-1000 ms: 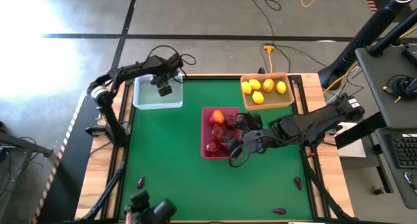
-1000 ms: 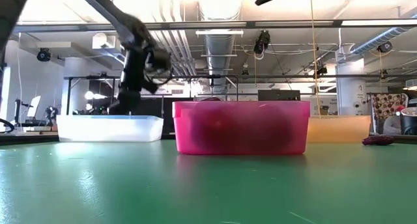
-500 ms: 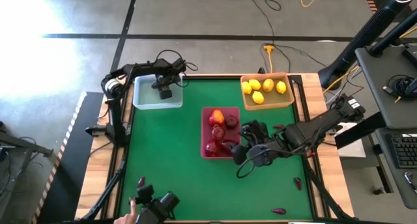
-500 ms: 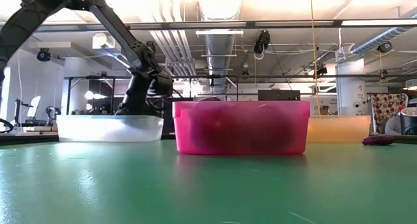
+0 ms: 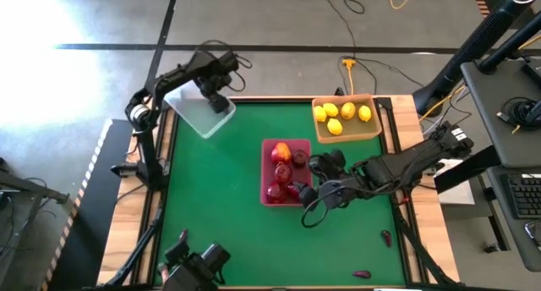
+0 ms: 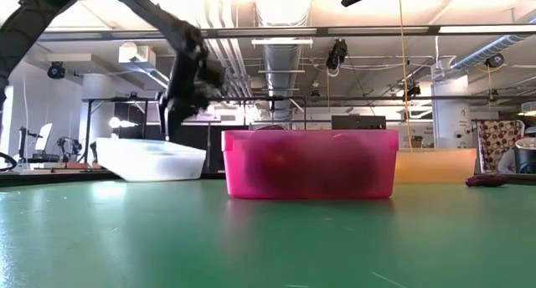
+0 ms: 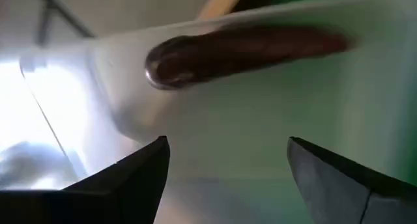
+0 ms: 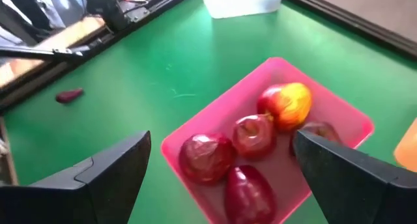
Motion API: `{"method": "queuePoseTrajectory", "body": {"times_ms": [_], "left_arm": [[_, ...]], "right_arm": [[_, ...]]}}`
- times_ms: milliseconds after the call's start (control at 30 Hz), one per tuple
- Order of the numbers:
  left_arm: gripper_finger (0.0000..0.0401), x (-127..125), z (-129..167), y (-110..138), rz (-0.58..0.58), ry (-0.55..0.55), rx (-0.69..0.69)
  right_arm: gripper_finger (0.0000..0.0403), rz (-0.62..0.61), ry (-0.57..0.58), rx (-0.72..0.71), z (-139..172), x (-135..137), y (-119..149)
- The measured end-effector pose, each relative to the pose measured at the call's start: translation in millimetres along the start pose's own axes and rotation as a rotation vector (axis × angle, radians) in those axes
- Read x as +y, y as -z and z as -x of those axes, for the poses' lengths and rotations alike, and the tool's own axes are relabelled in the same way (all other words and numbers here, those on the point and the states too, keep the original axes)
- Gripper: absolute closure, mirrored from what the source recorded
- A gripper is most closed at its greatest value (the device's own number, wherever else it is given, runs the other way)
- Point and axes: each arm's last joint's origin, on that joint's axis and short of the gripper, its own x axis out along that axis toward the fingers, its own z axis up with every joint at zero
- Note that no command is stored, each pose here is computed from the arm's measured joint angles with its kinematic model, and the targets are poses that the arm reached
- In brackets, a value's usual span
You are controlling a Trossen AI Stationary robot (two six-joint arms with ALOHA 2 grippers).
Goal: Sort produce into baskets
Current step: Adjust the white bin
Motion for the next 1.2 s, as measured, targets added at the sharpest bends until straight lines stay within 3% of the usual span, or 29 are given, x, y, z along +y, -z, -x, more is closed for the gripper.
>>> {"method": "queuePoseTrajectory", "body": {"times_ms": [133, 300, 600, 800, 900, 1033, 1200], "left_arm": [[0.0114, -3, 29, 6, 0.046, 0.12, -0.023], [0.0117, -22, 46, 19, 0.036, 0.155, -0.012], [0.0118, -72, 28, 39, 0.035, 0.142, 0.129], [0.0118, -106, 35, 65, 0.016, 0.123, 0.122], [0.0118, -123, 43, 83, -0.031, 0.105, 0.095], [0.0118, -129, 44, 113, -0.116, -0.03, 0.102], [0.0117, -137, 24, 143, -0.249, 0.033, 0.23]], "right_arm": [[0.0035, 0.083, 0.002, 0.037, -4, -5, -3], [0.0035, 0.161, 0.012, 0.114, -6, -12, -1], [0.0035, 0.215, 0.064, 0.172, 6, -26, 1], [0.0035, 0.28, 0.074, 0.176, 7, -29, 0], [0.0035, 0.282, 0.078, 0.175, 6, -30, -1], [0.0035, 0.287, 0.083, 0.174, 5, -31, -2], [0.0035, 0.269, 0.083, 0.171, 5, -31, -3]]}}
